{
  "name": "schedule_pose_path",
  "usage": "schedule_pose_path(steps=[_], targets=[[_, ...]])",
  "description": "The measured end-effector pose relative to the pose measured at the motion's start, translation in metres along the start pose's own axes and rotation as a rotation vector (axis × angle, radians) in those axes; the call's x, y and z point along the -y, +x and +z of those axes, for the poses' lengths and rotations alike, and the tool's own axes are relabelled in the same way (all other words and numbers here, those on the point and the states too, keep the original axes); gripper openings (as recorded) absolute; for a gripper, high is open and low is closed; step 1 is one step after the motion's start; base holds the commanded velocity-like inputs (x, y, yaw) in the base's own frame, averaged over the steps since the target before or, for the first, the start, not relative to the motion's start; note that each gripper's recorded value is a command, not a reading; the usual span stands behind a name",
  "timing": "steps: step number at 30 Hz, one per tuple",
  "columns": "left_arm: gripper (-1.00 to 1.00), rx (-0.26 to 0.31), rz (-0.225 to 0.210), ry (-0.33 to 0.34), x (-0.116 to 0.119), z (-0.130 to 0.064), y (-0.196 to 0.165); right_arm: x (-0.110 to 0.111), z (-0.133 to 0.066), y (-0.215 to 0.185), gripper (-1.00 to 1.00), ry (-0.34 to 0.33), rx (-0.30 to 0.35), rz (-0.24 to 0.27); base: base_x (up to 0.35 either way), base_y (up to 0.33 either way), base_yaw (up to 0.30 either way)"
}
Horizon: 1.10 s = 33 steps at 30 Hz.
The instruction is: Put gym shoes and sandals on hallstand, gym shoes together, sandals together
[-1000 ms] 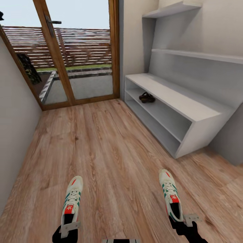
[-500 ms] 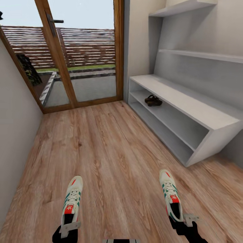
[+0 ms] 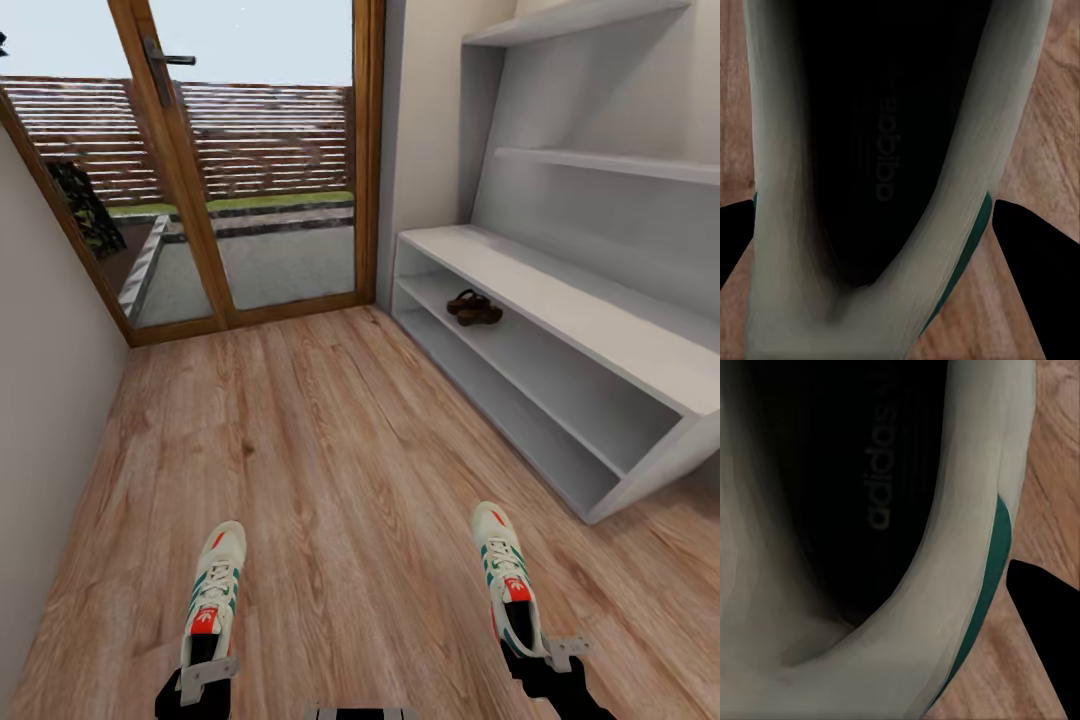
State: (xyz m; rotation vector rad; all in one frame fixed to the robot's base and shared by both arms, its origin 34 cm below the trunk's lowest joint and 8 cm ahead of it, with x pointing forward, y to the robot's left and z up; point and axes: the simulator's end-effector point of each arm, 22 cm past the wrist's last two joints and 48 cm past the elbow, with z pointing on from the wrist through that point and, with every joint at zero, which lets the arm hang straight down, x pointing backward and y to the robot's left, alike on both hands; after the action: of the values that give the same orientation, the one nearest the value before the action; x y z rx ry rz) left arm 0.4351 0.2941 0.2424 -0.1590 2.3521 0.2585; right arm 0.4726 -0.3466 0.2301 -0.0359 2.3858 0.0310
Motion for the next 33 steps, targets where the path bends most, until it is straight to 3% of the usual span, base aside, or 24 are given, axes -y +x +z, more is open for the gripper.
schedule_pose_path(steps=[22, 33], targets=[[-1.00, 0.001, 0.000, 0.000, 0.0000, 0.0001, -0.0004, 0.0008, 0.0000, -0.0001, -1.00, 0.004, 0.001, 0.002, 0.332, 0.098, -0.004], [-1.00, 0.001, 0.000, 0.000, 0.0001, 0.0001, -0.0003, 0.0009, -0.0001, -0.0001, -1.00, 0.004, 0.001, 0.002, 0.322, 0.168, -0.238]])
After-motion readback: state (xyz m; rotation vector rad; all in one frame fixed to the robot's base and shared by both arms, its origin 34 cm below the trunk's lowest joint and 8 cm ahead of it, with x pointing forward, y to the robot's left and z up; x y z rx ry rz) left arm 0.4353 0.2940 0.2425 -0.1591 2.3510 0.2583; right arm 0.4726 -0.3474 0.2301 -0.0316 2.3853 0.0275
